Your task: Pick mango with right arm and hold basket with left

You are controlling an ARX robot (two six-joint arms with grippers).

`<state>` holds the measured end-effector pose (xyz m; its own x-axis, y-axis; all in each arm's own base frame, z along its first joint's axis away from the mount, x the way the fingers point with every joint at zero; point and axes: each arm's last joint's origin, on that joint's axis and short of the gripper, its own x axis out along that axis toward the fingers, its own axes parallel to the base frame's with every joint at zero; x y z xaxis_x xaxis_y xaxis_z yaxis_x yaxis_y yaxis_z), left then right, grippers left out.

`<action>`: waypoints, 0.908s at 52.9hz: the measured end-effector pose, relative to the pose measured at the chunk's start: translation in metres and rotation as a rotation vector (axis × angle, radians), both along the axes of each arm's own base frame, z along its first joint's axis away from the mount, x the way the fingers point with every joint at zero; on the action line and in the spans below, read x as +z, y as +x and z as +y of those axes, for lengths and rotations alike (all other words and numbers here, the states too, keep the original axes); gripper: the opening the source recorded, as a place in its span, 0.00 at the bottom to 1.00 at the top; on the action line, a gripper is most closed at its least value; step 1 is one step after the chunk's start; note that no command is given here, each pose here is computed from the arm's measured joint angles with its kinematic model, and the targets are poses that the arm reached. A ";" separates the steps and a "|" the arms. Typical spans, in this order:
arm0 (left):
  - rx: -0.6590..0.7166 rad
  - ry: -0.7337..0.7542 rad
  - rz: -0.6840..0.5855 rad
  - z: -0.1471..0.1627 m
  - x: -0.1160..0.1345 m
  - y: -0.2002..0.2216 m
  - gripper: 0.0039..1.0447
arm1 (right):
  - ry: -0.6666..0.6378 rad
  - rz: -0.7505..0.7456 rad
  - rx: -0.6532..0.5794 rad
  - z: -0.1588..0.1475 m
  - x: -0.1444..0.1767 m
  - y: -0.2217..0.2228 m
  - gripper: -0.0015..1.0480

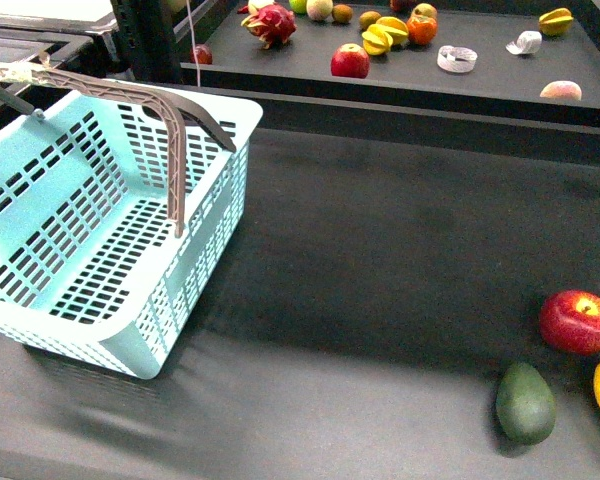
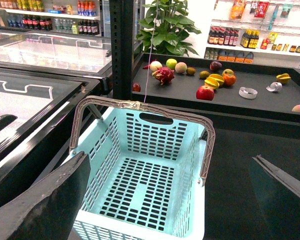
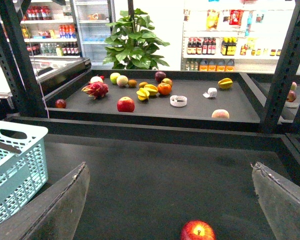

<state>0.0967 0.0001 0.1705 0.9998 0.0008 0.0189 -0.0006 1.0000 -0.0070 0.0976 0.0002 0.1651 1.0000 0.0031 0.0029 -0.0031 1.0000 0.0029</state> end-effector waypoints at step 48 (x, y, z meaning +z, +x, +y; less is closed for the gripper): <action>0.397 -0.206 0.018 -0.001 -0.009 0.048 0.95 | 0.000 0.000 0.000 0.000 0.000 0.000 0.92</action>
<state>0.1446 -0.0004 0.1619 0.9216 0.3861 -0.0394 -0.3858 0.9002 -0.2020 0.0976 0.0002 0.1651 1.0000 0.0031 0.0029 -0.0031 1.0000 0.0029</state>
